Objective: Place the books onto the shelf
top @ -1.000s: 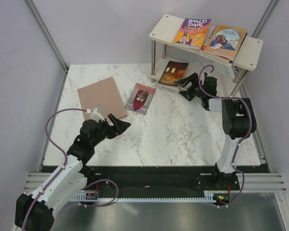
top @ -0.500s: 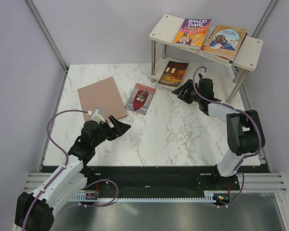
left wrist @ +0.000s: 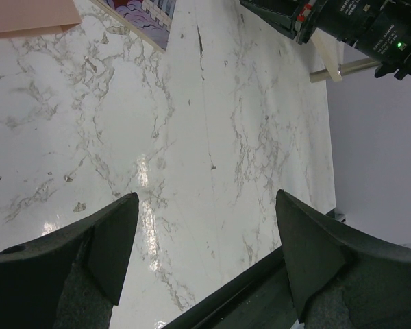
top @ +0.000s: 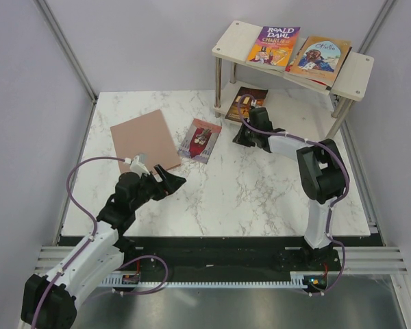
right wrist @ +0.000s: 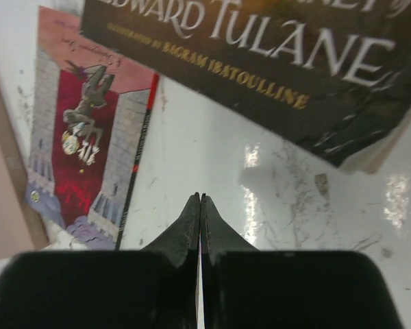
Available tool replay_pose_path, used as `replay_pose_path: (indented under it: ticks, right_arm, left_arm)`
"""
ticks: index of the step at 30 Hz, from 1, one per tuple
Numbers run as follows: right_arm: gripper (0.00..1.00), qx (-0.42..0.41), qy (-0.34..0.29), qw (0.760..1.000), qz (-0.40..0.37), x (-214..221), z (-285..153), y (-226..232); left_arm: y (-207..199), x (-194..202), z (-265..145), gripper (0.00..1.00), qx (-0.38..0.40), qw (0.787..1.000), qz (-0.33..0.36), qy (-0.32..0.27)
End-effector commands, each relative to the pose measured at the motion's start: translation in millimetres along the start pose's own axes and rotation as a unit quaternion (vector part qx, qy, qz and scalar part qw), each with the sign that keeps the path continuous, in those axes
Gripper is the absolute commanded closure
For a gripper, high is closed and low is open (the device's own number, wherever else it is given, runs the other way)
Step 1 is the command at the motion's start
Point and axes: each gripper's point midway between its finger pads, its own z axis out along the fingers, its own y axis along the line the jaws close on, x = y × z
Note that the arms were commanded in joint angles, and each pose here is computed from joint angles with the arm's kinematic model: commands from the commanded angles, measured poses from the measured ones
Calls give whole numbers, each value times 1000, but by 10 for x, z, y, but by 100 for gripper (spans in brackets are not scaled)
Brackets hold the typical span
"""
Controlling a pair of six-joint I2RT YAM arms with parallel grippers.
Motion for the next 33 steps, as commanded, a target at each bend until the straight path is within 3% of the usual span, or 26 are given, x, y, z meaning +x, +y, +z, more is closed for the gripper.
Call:
replay_pose_path:
  ticks: [1, 20, 29, 32, 33]
  right_arm:
    - [100, 47, -38, 998, -28, -312, 29, -90]
    - [100, 86, -56, 994, -36, -652, 377, -119]
    - [98, 69, -49, 995, -44, -681, 334, -56]
    - [92, 42, -24, 998, -45, -493, 263, 34]
    - [80, 33, -16, 998, -51, -394, 244, 103]
  left_arm:
    - [-79, -57, 4, 13, 18, 1000, 17, -10]
    - [-41, -81, -7, 13, 4, 999, 30, -13]
    - [-14, -98, 2, 12, -3, 999, 35, -16]
    - [101, -192, 67, 5, -50, 997, 47, -20]
    - [145, -230, 97, 2, -70, 996, 49, -19]
